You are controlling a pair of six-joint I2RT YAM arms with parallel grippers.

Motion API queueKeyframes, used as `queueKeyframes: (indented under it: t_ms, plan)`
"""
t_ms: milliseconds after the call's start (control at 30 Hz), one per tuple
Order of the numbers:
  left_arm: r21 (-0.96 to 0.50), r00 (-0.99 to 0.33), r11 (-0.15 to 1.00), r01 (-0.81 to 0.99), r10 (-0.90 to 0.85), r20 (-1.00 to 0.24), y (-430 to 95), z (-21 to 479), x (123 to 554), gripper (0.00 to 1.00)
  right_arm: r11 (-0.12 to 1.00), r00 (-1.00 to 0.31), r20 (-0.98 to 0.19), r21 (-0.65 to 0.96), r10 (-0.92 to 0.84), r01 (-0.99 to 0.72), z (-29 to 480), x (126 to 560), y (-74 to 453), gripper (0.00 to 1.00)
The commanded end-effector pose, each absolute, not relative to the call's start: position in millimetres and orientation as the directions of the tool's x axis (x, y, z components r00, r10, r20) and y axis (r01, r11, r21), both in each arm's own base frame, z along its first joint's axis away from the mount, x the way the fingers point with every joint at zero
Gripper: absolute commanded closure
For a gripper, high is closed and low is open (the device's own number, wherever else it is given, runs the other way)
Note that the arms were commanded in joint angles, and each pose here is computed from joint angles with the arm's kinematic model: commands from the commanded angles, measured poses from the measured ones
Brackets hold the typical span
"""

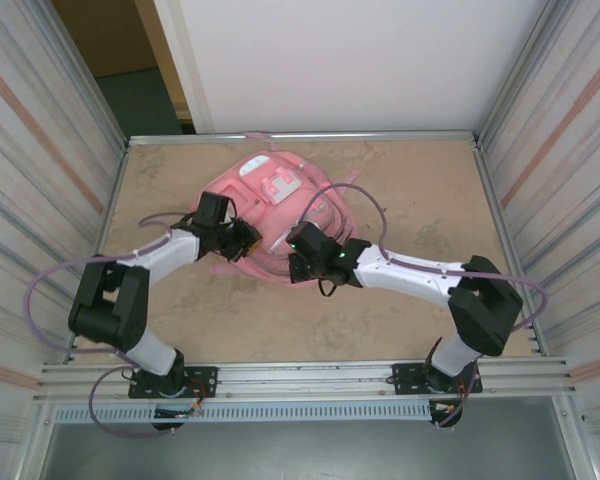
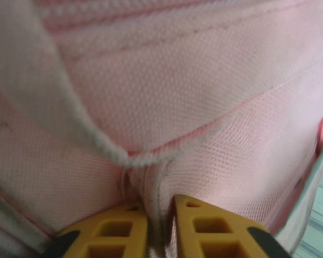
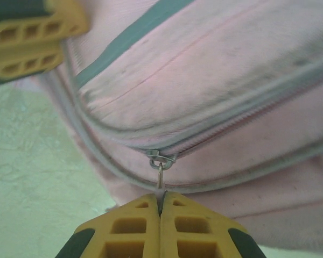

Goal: Pack the student bag

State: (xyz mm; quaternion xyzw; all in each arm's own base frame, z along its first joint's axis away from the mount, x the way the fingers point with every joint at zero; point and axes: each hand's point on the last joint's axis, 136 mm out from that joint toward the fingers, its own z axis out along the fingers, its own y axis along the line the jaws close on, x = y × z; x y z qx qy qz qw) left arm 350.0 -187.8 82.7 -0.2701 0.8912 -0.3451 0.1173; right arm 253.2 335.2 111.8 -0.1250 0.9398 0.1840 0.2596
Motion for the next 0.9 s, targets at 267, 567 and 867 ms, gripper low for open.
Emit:
queueKeyframes:
  t_ms: [267, 567, 867]
  plan:
    - [-0.673, -0.806, 0.641, -0.369, -0.582, -0.112, -149.3, 119.9, 318.5, 0.45, 0.805, -0.825, -0.541, 0.413, -0.159, -0.426, 126.0, 258.7, 407.4, 1.00]
    - [-0.701, -0.772, 0.562, -0.439, -0.635, -0.025, -163.5, 94.8, 295.7, 0.54, 0.712, -0.847, -0.494, 0.521, -0.198, -0.471, 119.1, 242.7, 425.3, 1.00]
    - [-0.657, -0.765, 0.642, -0.395, -0.626, -0.152, -150.4, 107.9, 307.6, 0.93, 0.764, -0.863, -0.474, 0.487, -0.175, -0.423, 100.1, 242.7, 409.5, 1.00]
